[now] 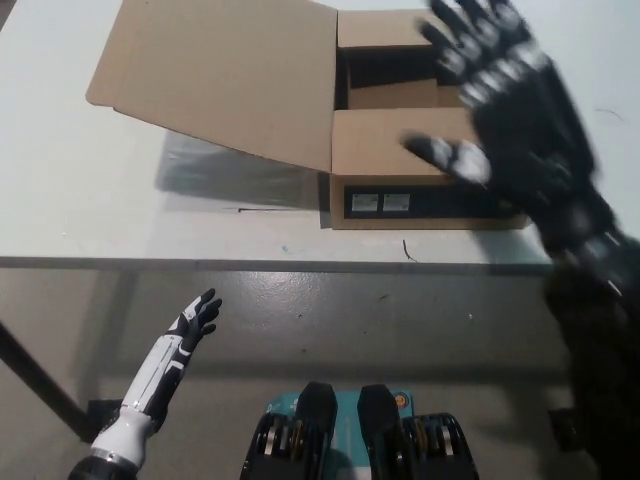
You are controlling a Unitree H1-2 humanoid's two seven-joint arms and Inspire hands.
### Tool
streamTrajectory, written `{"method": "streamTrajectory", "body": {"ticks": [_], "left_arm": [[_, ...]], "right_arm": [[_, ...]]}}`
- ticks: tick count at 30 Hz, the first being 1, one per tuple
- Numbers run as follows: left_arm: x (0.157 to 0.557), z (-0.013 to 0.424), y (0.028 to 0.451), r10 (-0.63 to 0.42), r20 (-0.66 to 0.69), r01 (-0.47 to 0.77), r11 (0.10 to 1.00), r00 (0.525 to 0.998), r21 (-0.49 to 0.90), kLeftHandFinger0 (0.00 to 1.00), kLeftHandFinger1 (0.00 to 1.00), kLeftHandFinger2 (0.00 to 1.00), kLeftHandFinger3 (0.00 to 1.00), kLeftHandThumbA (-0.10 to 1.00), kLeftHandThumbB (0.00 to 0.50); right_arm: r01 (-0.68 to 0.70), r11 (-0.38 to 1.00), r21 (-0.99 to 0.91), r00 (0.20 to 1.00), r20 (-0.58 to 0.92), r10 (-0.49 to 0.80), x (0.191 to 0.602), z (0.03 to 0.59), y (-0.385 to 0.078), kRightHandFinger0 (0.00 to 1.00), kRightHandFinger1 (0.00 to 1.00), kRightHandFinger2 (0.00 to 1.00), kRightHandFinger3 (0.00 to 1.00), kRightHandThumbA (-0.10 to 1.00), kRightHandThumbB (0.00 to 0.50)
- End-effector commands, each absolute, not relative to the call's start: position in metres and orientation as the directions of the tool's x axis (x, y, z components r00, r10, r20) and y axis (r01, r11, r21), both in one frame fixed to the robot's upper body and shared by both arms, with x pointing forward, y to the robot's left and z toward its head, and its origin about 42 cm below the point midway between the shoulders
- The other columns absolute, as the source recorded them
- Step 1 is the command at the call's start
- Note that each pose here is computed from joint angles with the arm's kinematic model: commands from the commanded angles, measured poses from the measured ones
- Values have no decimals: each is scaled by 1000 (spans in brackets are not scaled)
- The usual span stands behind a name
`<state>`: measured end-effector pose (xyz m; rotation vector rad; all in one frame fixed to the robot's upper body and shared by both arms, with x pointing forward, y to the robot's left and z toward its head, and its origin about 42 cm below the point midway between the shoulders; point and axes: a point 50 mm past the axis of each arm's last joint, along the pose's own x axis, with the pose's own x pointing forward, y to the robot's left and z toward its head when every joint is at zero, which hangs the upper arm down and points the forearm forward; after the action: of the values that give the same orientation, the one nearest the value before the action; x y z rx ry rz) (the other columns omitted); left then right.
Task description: A small storage box is placed at the center of the table and the robot uses its right hand to slide under its lid and push it upwards to open it
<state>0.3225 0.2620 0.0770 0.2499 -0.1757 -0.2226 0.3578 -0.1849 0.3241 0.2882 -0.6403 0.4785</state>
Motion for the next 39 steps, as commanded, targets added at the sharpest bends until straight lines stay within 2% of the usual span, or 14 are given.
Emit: {"method": "streamTrajectory", "body": {"ticks": [1, 3, 4, 5, 6, 10, 15, 18, 21, 28, 31, 32, 35, 39], "left_arm": [[333, 92, 267, -261, 216, 202, 944, 941, 262, 1000, 1000, 1000, 1000, 1000, 500], [332, 91, 268, -260, 216, 201, 944, 941, 260, 1000, 1000, 1000, 1000, 1000, 500], [332, 90, 268, -259, 216, 200, 944, 941, 261, 1000, 1000, 1000, 1000, 1000, 500], [332, 90, 268, -262, 218, 202, 944, 940, 262, 1000, 1000, 1000, 1000, 1000, 500], [332, 90, 268, -263, 219, 203, 944, 940, 261, 1000, 1000, 1000, 1000, 1000, 500], [331, 88, 268, -254, 219, 194, 945, 942, 263, 1000, 1000, 1000, 1000, 1000, 500], [332, 88, 270, -253, 227, 190, 945, 941, 264, 1000, 1000, 1000, 1000, 1000, 500], [333, 88, 269, -256, 227, 192, 944, 940, 268, 1000, 1000, 1000, 1000, 1000, 500], [332, 87, 268, -255, 222, 193, 945, 941, 265, 1000, 1000, 1000, 1000, 1000, 500], [330, 87, 269, -249, 227, 188, 947, 941, 259, 1000, 1000, 1000, 1000, 1000, 500], [330, 87, 269, -246, 229, 185, 948, 942, 259, 1000, 1000, 1000, 1000, 1000, 500], [330, 87, 269, -246, 229, 185, 949, 942, 257, 1000, 1000, 1000, 1000, 1000, 500], [330, 87, 268, -251, 228, 192, 948, 941, 254, 1000, 1000, 1000, 1000, 1000, 500], [329, 86, 269, -252, 228, 192, 948, 940, 254, 1000, 1000, 1000, 1000, 1000, 500]], "right_arm": [[-256, 952, -165, 436, 860, 266, 185, 344, -242, 1000, 1000, 1000, 1000, 1000, 345], [-215, 971, -108, 531, 821, 209, 179, 320, -246, 1000, 1000, 1000, 1000, 1000, 368], [-204, 974, -100, 552, 810, 199, 179, 314, -247, 1000, 1000, 1000, 1000, 1000, 378], [-189, 979, -76, 613, 770, 178, 180, 294, -251, 1000, 1000, 1000, 1000, 1000, 367], [-187, 980, -70, 629, 758, 174, 180, 288, -252, 1000, 1000, 1000, 1000, 1000, 369], [-176, 984, -29, 729, 668, 150, 190, 241, -261, 1000, 1000, 1000, 1000, 1000, 294], [-118, 993, 14, 833, 546, 91, 213, 197, -261, 1000, 1000, 1000, 1000, 1000, 349], [-85, 996, 20, 855, 515, 63, 227, 174, -265, 1000, 1000, 1000, 1000, 1000, 323], [-66, 997, 41, 887, 460, 40, 241, 151, -266, 1000, 1000, 1000, 1000, 1000, 336], [-28, 998, 54, 936, 351, 7, 258, 111, -263, 1000, 1000, 1000, 1000, 1000, 237], [-21, 999, 48, 941, 337, 3, 261, 103, -265, 1000, 1000, 1000, 1000, 1000, 234], [-19, 999, 48, 942, 335, 2, 262, 102, -266, 1000, 1000, 1000, 1000, 1000, 210], [-11, 998, 55, 945, 326, -7, 264, 98, -267, 1000, 1000, 1000, 1000, 1000, 234], [-5, 999, 54, 946, 323, -13, 264, 96, -268, 1000, 1000, 1000, 1000, 1000, 220]]}}
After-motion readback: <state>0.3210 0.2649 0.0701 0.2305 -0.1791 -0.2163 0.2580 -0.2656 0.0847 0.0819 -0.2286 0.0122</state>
